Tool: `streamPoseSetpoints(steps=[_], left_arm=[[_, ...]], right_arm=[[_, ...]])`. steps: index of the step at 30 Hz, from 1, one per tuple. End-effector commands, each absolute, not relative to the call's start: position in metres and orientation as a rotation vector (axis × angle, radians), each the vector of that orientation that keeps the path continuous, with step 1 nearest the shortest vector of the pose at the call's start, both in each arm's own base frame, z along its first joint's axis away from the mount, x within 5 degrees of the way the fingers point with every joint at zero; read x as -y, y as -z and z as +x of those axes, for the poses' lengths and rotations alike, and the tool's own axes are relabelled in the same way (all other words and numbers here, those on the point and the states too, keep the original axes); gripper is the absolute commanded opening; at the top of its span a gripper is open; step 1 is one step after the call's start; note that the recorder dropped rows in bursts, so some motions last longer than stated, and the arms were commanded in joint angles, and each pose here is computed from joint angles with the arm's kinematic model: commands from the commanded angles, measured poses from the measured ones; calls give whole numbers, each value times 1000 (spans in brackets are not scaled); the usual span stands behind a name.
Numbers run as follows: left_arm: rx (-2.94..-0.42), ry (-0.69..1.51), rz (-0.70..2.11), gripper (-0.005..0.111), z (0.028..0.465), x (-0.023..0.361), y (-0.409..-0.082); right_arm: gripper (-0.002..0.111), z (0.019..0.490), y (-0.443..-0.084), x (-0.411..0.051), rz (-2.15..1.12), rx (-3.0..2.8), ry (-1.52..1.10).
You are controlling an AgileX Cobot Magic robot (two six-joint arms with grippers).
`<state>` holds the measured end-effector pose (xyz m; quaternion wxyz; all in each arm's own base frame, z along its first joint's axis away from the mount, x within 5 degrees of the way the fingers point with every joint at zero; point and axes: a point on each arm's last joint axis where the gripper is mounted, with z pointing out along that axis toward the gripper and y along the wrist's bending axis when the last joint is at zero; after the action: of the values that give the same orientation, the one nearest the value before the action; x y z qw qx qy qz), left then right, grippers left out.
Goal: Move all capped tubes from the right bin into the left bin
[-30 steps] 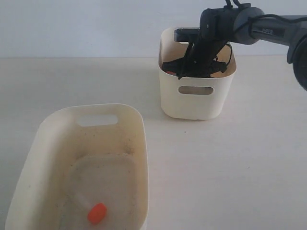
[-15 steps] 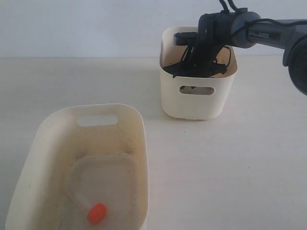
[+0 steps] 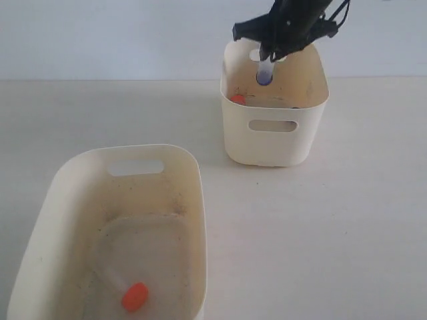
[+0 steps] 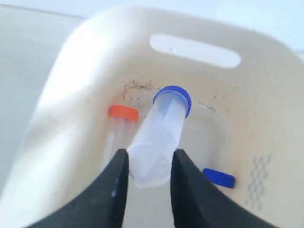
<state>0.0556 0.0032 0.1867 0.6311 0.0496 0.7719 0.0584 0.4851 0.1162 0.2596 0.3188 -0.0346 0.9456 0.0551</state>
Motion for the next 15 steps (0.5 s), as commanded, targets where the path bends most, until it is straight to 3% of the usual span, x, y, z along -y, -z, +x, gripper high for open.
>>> streamPoseSetpoints(steps=[1, 9, 15], left_arm=[[-1746, -124, 102, 4, 56, -3, -189], [-1746, -124, 102, 4, 56, -3, -189], [-1746, -124, 102, 4, 56, -3, -189]], right_arm=[[0, 463, -315, -106, -95, -2427, -141], [0, 429, -367, -100, -120, -2393, -169], [0, 427, -361, -101, -209, -2430, -143]])
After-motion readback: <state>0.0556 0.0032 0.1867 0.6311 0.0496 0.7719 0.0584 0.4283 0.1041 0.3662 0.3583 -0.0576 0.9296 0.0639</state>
